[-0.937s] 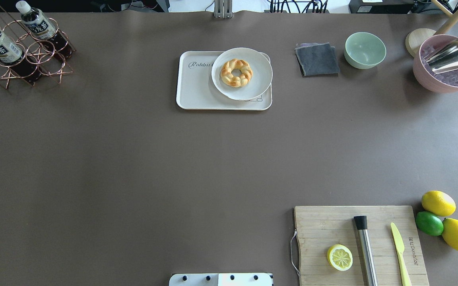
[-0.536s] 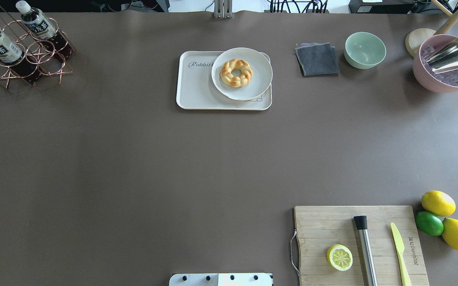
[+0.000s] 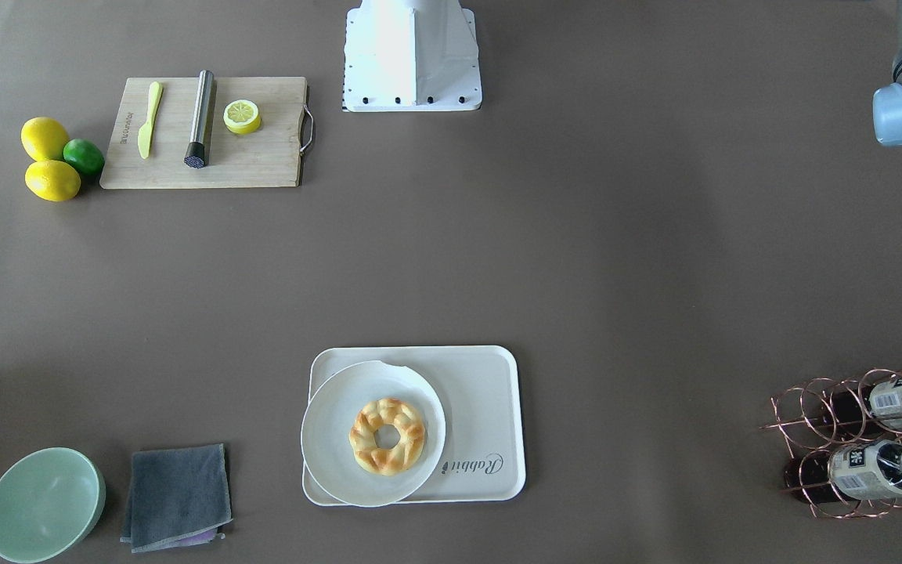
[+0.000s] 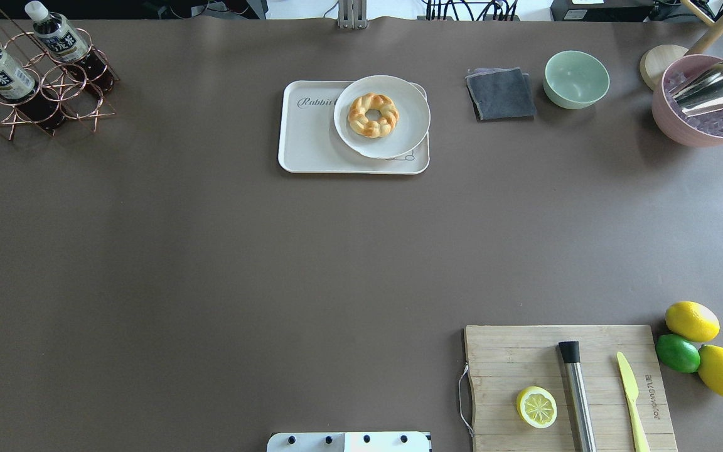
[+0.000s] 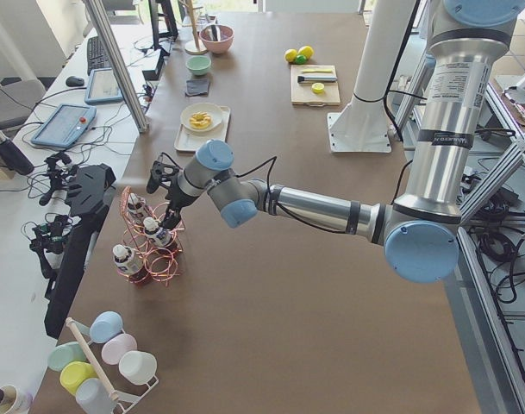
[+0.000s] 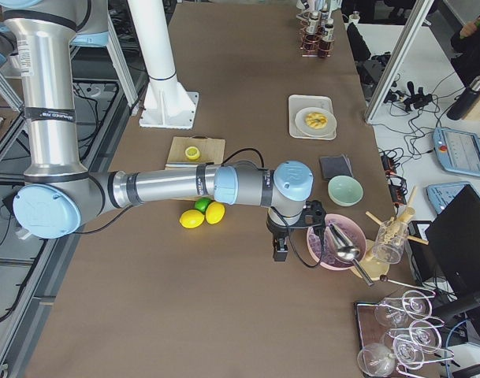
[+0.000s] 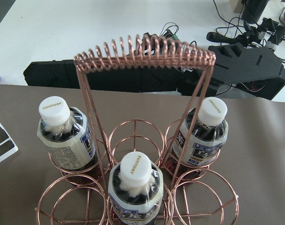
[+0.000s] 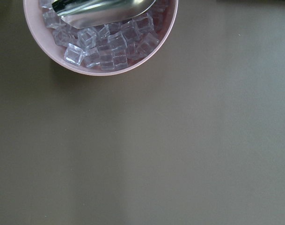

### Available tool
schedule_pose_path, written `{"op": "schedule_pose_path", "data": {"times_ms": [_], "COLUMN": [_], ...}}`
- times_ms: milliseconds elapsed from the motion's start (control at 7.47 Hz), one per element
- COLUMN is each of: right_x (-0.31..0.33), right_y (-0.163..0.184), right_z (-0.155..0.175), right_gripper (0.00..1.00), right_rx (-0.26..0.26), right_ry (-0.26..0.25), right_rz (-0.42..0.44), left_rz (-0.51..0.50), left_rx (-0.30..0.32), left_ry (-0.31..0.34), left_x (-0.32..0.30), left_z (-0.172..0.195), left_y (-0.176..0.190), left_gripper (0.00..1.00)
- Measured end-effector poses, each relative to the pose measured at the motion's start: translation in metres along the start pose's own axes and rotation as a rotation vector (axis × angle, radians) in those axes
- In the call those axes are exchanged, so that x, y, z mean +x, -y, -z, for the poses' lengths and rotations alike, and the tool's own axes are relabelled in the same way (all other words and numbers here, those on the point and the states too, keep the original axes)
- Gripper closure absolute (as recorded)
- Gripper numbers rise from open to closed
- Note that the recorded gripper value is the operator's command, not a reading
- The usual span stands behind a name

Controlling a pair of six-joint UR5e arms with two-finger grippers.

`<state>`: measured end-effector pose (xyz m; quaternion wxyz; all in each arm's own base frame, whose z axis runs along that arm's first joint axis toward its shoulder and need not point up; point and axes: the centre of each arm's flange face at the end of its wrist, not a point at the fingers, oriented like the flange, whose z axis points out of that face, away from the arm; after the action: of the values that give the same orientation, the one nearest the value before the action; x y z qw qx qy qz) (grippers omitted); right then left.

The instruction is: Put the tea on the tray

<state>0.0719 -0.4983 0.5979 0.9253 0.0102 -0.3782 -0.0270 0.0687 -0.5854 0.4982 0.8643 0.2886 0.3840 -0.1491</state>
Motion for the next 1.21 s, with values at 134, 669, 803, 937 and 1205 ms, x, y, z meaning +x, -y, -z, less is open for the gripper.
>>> {"op": "schedule_pose_path", "data": {"times_ms": [134, 669, 803, 937, 1205], "right_x": [0.0, 0.0, 0.001, 0.002, 0.002], "right_y": [0.0, 0.0, 0.0, 0.0, 0.0], "right_z": [0.0, -0.001, -0.001, -0.002, -0.002], "right_gripper": [0.0, 0.0, 0.0, 0.0, 0.0], "right_rx": [0.0, -0.001, -0.002, -0.003, -0.005], "right_ry": [0.001, 0.002, 0.001, 0.001, 0.0], "right_rz": [0.0, -0.001, -0.002, -0.003, -0.004], "left_rz": [-0.005, -0.023, -0.022, -0.02, -0.031], "left_rx": [0.038, 0.117, 0.125, 0.121, 0.11], "left_ry": [0.015, 0.047, 0.047, 0.052, 0.056], "left_x": [-0.011, 0.002, 0.015, 0.019, 0.017], "left_z": [-0.009, -0.04, -0.049, -0.058, -0.064], "left_y": [0.0, 0.007, 0.008, 0.007, 0.002], "left_gripper": [0.03, 0.06, 0.06, 0.06, 0.07]}}
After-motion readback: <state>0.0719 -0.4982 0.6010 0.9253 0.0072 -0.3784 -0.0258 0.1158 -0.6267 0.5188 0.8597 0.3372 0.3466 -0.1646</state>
